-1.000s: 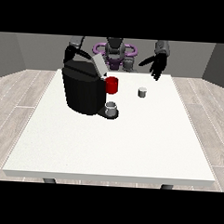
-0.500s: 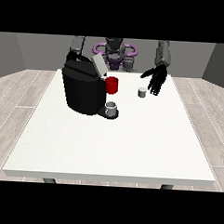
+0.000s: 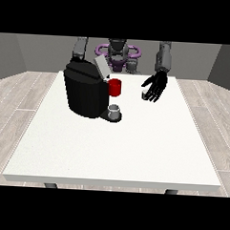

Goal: Insert the coffee pod into the coffee machine and close the lid

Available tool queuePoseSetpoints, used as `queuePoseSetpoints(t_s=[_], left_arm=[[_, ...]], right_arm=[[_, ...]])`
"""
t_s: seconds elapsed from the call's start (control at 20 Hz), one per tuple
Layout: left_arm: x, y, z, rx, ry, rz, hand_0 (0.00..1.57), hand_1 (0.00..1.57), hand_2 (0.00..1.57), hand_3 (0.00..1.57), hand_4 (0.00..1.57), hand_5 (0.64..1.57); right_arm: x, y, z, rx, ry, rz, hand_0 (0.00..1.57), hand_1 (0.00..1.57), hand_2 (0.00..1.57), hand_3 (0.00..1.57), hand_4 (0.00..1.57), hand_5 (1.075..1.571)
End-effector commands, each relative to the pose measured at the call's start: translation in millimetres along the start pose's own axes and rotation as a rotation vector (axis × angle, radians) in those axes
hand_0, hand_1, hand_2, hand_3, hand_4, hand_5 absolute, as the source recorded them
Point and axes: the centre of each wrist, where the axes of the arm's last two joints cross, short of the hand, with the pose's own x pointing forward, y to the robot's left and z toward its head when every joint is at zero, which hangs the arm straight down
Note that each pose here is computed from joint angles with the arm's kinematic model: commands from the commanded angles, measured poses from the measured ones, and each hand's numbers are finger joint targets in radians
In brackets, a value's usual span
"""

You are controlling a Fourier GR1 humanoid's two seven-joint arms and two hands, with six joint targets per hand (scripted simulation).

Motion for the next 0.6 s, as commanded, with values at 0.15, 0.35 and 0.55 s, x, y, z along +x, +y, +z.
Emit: queuePoseSetpoints(t_s=[0.15, 0.35, 0.55], left_arm=[[-2.2, -12.2, -7.7, 0.056, -0.065, -0.189, 1.04, 1.04, 1.11, 0.91, 0.46, 1.571], [4.4, -15.7, -15.6, -0.066, 0.005, -0.273, 0.76, 0.76, 0.95, 0.81, 0.34, 1.571], [-20.0, -20.0, -8.0, -0.137, 0.047, -0.339, 0.88, 0.88, 1.0, 0.82, 0.28, 1.571]], right_arm=[[-8.8, 18.5, 4.4, 0.023, -0.001, 0.034, 0.0, 0.0, 0.0, 0.0, 0.0, 1.571], [-4.7, 6.9, -7.6, 0.049, 0.002, 0.011, 0.0, 0.0, 0.0, 0.0, 0.0, 1.571], [-5.2, 18.9, -1.0, 0.055, 0.05, -0.002, 0.0, 0.0, 0.0, 0.0, 0.0, 1.571]])
